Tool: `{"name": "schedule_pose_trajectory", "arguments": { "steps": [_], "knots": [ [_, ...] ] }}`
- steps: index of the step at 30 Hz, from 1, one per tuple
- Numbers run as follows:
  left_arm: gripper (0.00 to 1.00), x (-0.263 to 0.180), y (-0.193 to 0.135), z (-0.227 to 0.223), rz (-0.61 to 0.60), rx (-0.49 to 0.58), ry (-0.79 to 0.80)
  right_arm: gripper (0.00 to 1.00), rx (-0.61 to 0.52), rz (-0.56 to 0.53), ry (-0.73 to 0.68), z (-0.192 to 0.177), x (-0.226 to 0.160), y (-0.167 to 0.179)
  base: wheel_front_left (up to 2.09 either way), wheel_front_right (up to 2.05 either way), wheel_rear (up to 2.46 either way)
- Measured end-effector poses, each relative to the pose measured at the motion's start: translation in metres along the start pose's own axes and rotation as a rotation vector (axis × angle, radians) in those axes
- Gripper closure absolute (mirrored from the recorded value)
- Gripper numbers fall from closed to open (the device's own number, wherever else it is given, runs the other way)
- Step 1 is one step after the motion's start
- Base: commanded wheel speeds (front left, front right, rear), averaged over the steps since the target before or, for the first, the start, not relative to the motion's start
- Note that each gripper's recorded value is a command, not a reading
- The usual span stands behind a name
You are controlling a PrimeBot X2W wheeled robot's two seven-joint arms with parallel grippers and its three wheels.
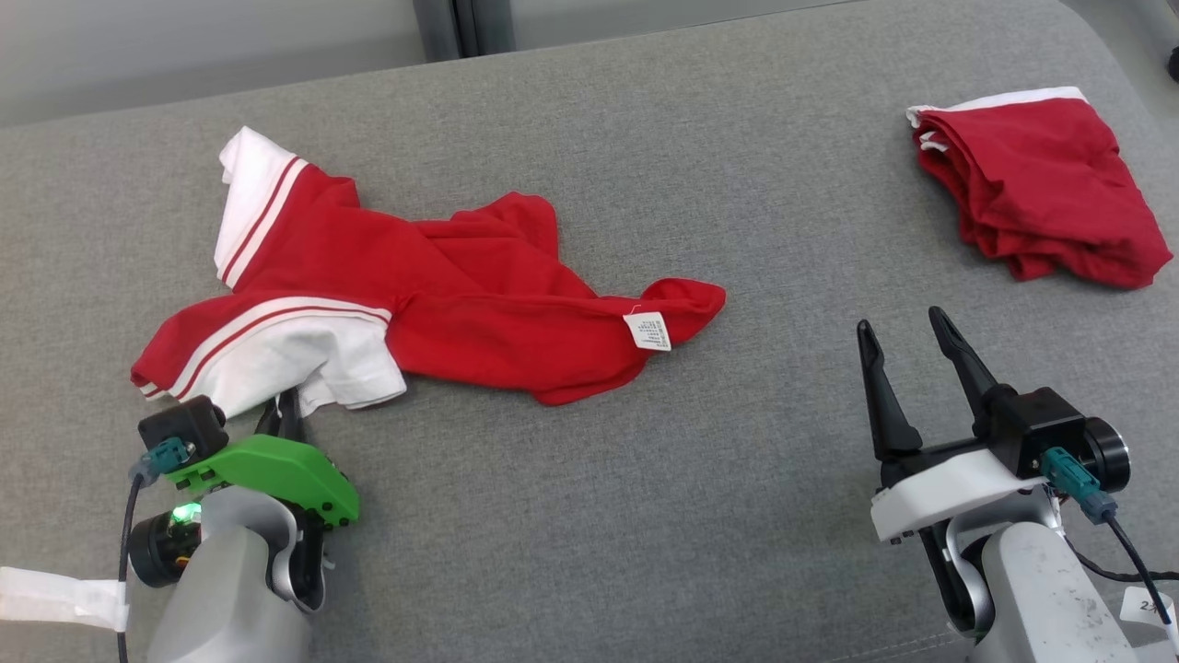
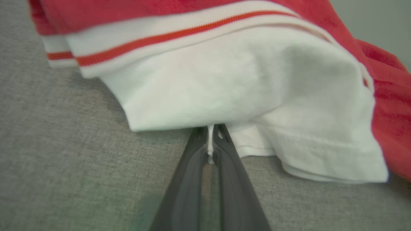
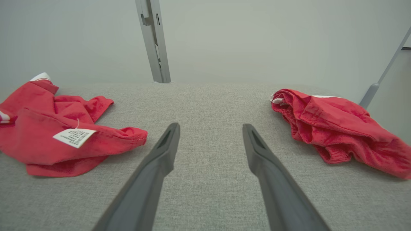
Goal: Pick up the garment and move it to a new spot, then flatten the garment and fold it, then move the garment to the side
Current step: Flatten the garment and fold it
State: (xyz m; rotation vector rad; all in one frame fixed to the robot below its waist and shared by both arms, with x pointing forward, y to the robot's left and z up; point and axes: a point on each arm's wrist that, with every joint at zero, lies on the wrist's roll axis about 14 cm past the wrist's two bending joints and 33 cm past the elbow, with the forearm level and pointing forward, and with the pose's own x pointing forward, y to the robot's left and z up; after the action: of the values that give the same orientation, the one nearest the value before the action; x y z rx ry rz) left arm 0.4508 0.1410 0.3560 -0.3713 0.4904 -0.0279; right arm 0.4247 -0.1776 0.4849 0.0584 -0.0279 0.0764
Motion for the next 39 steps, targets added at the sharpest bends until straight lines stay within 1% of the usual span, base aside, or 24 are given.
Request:
{"name": "schedule_pose_trajectory", "arguments": {
  "steps": [7,11,20,26,31,39],
  "knots": [
    [1.0,-0.014,0.006,0.023,-0.012,0.012,-0.124,0.0,-0.007,0.022,-0.013,0.004,0.005,0.008,0.0,0.0,0.0],
    [1.0,-0.03,0.017,0.054,-0.007,0.044,-0.241,0.0,-0.006,0.038,-0.024,0.007,0.009,0.014,0.0,0.0,0.0],
    [1.0,-0.089,0.017,0.09,-0.003,0.024,-0.436,0.0,0.002,0.094,-0.011,0.003,0.011,0.035,0.0,0.0,0.0],
    [1.0,-0.126,0.028,0.108,0.056,0.01,-0.522,0.0,-0.017,0.125,0.045,-0.015,0.016,0.045,0.0,0.0,0.0],
    [1.0,-0.145,0.038,0.108,0.106,-0.006,-0.534,0.0,-0.021,0.15,0.057,-0.018,0.027,0.054,0.0,0.0,0.0],
    [1.0,-0.147,0.033,0.091,0.103,-0.037,-0.487,0.0,-0.029,0.222,0.115,-0.034,0.032,0.078,0.0,0.0,0.0]
  ]
}}
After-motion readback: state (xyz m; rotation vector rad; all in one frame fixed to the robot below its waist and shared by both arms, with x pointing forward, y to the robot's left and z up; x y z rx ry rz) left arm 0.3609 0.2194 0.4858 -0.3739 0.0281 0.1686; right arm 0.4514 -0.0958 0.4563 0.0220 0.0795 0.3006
